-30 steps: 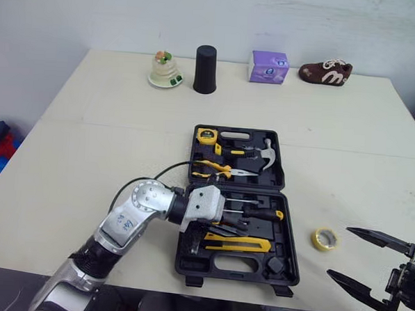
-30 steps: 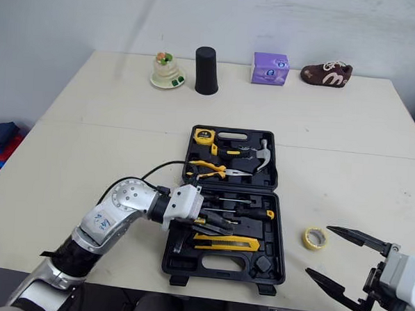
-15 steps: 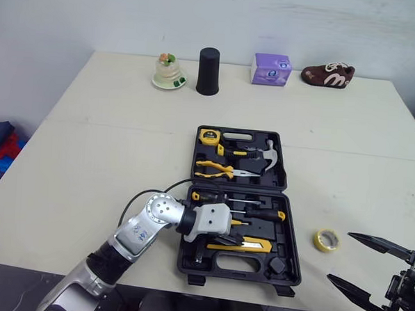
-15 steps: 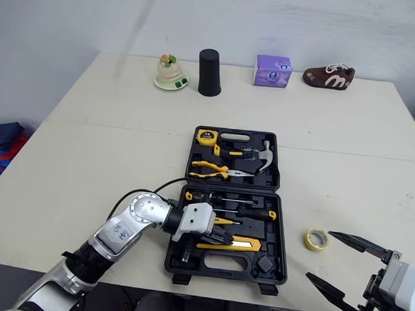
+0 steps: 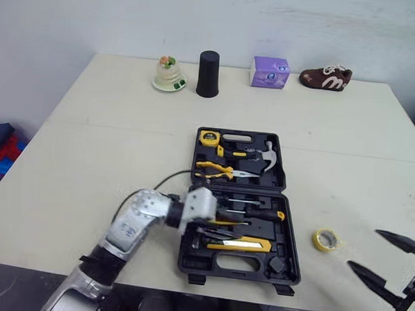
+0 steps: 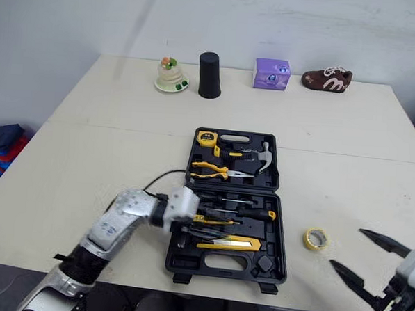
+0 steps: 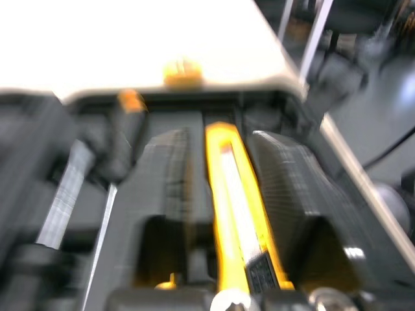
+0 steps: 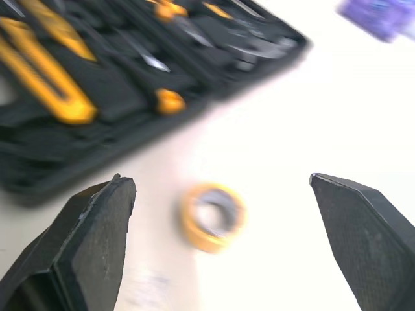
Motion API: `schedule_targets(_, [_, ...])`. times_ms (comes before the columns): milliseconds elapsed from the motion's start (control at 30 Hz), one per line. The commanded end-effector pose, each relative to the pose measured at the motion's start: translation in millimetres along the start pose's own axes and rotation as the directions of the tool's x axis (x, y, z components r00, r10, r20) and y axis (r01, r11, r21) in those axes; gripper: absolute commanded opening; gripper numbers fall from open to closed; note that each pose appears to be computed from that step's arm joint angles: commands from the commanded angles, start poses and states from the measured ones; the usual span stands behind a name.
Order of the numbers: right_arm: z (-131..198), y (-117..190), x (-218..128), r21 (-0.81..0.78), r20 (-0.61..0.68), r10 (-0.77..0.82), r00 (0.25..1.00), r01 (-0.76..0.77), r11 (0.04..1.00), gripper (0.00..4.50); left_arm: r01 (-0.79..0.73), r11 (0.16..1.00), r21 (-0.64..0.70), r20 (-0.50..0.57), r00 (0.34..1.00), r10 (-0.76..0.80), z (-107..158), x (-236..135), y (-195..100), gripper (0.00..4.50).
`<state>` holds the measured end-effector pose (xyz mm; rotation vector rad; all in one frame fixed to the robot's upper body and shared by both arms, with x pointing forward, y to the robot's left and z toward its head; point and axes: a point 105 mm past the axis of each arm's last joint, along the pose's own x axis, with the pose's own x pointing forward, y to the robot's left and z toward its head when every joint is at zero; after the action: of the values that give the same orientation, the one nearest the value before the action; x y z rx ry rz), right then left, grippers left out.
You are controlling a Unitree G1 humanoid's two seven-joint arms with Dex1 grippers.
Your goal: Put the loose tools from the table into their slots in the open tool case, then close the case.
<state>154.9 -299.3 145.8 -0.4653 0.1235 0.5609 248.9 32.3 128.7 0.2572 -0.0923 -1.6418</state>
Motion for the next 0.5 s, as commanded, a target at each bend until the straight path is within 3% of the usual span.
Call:
schedule_targets(33, [-13, -49, -39, -0.071, -0.071, -0.274, 0.959, 0.269, 0.960, 4.50, -0.227, 0.973, 0.024, 0.020, 0.974, 0.227, 13, -69, 22, 3.48])
schedule_targets(167, [-37, -76, -76, -0.081, -0.137, -0.444, 0.885, 0.437, 0.896, 4.50, -0.512, 0.858, 0.047, -0.083, 0.854, 0.514, -3, -144, 39, 4.40])
schedule_targets(233, [-54, -81, -96, -0.074, -0.193, -0.506, 0.841, 0.501, 0.862, 4.50, -0.689, 0.721, 0.070, -0.137, 0.709, 0.692, -13, -202, 40, 4.40])
schedule_targets(367, [-100, -92, -149, -0.077, -0.414, -0.660, 0.627, 0.698, 0.712, 4.50, -0.872, 0.469, 0.138, -0.264, 0.424, 0.866, -33, -289, 11, 4.40])
schedule_targets(500, [-106, -94, -161, -0.064, -0.402, -0.693, 0.598, 0.737, 0.673, 4.50, -0.938, 0.316, 0.145, -0.268, 0.270, 0.925, -30, -329, -6, 4.40])
